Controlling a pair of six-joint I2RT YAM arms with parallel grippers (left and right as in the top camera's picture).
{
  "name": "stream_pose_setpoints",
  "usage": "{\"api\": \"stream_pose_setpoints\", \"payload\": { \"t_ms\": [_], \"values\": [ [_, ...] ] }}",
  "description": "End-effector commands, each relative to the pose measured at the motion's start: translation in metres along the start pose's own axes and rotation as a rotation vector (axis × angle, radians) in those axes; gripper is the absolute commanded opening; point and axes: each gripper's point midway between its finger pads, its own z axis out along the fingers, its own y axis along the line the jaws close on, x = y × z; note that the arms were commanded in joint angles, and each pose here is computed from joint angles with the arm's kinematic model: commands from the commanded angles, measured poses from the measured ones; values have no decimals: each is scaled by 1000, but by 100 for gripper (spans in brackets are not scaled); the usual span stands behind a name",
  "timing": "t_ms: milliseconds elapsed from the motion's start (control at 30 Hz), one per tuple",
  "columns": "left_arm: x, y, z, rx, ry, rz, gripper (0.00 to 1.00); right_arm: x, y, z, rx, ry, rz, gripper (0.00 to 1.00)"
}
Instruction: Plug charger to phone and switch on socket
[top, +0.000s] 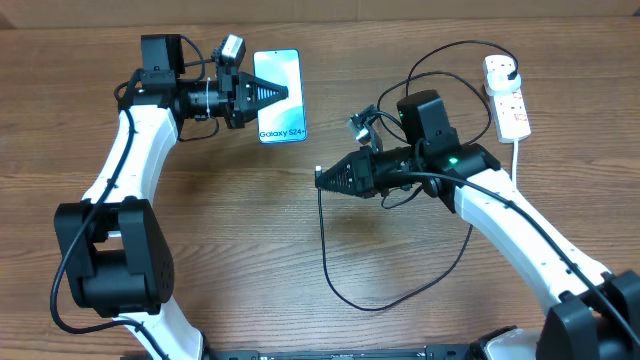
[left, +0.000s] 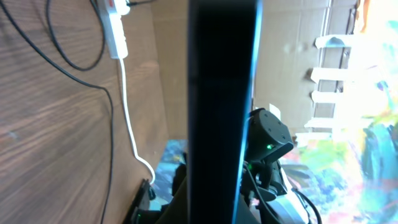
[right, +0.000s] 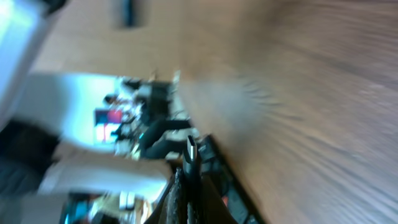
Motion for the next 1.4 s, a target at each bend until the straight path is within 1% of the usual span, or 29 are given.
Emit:
{"api": "stream_pose_setpoints", "payload": {
  "t_ms": [0, 200, 300, 567, 933, 1133, 1367],
  "values": [
    [15, -21, 15, 70, 87, 4, 4, 13, 27, -4, -141, 68, -100, 4],
    [23, -22, 29, 73, 124, 6, 4, 20, 43, -8, -236, 113, -118, 4],
    [23, -22, 29, 73, 124, 6, 4, 19, 44, -8, -238, 109, -121, 4],
    [23, -22, 29, 72, 124, -2, 4, 1, 24, -3, -103, 29, -10, 4],
    [18, -16, 30, 38, 99, 0, 4, -11, 23, -3, -81, -21, 11, 4],
    [19, -16, 31, 37, 101, -1, 4, -9, 24, 0, -80, -13, 22, 4],
    [22, -13, 43, 16, 112, 1, 4, -11, 22, 1, -69, -20, 23, 4]
  ]
}}
